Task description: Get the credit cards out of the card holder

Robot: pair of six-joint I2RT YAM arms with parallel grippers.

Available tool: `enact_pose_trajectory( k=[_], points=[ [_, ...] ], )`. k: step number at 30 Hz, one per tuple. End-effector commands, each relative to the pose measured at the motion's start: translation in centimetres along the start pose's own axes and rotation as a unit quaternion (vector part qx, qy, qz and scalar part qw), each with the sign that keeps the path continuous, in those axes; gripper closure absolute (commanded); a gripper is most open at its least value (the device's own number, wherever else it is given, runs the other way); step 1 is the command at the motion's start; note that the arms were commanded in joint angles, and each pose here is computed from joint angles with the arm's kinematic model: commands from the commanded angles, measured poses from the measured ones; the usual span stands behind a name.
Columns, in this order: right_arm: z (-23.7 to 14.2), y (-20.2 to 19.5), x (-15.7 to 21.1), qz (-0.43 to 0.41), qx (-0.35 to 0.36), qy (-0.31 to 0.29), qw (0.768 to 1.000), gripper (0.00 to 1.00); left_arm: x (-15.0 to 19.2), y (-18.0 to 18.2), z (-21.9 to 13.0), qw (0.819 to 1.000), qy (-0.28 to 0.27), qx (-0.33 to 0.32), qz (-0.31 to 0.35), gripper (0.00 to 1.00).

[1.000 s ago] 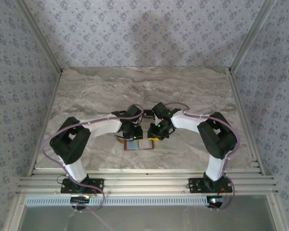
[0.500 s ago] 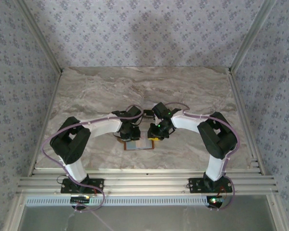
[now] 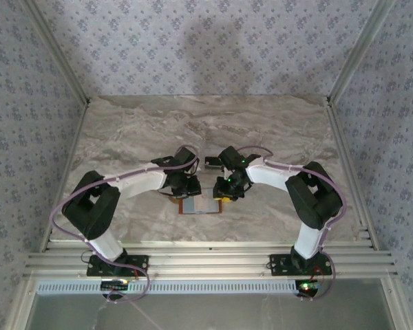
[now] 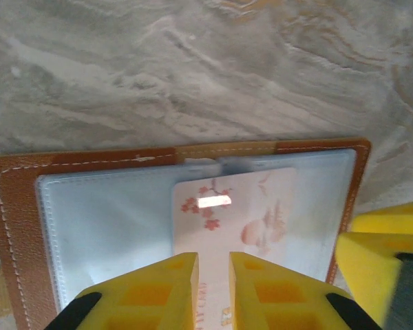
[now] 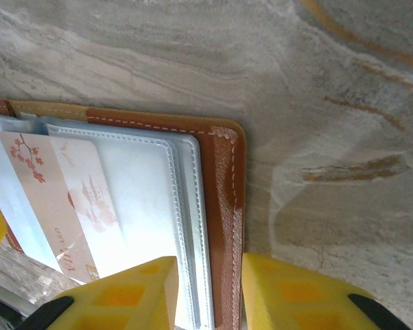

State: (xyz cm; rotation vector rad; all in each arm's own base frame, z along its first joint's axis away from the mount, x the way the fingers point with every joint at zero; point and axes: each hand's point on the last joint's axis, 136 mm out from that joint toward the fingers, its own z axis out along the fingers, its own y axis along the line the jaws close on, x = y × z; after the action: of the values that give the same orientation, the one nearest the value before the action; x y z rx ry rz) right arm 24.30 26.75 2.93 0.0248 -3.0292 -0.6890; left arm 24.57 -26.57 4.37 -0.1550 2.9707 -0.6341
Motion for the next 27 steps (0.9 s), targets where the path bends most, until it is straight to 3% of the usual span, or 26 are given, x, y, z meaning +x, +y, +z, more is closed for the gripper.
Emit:
enact_pose_trajectory(
  k=[1, 7, 21, 27],
  points=[
    [-1.3, 0.8, -0.2, -0.009, 0.003, -0.009, 1.0, 0.66, 0.1, -0.5, -0.3, 0.999, 0.002, 0.037, -0.016, 0.79],
    [-1.4, 1.6, -0.3, -0.019, 0.004, -0.007, 1.0, 0.65, 0.1, 0.4, 0.0, 0.998, 0.007, 0.058, -0.037, 0.76],
    [1.1, 0.8, 0.5, -0.038, 0.054, 0.027, 0.997, 0.48, 0.6, 0.7, 0.8, 0.996, 0.019, 0.075, -0.045, 0.72],
    [1.8, 0.4, 0.5, -0.038, 0.081, 0.033, 0.995, 0.49, 0.9, 1.0, 1.0, 0.996, 0.022, 0.074, -0.047, 0.72]
  ],
)
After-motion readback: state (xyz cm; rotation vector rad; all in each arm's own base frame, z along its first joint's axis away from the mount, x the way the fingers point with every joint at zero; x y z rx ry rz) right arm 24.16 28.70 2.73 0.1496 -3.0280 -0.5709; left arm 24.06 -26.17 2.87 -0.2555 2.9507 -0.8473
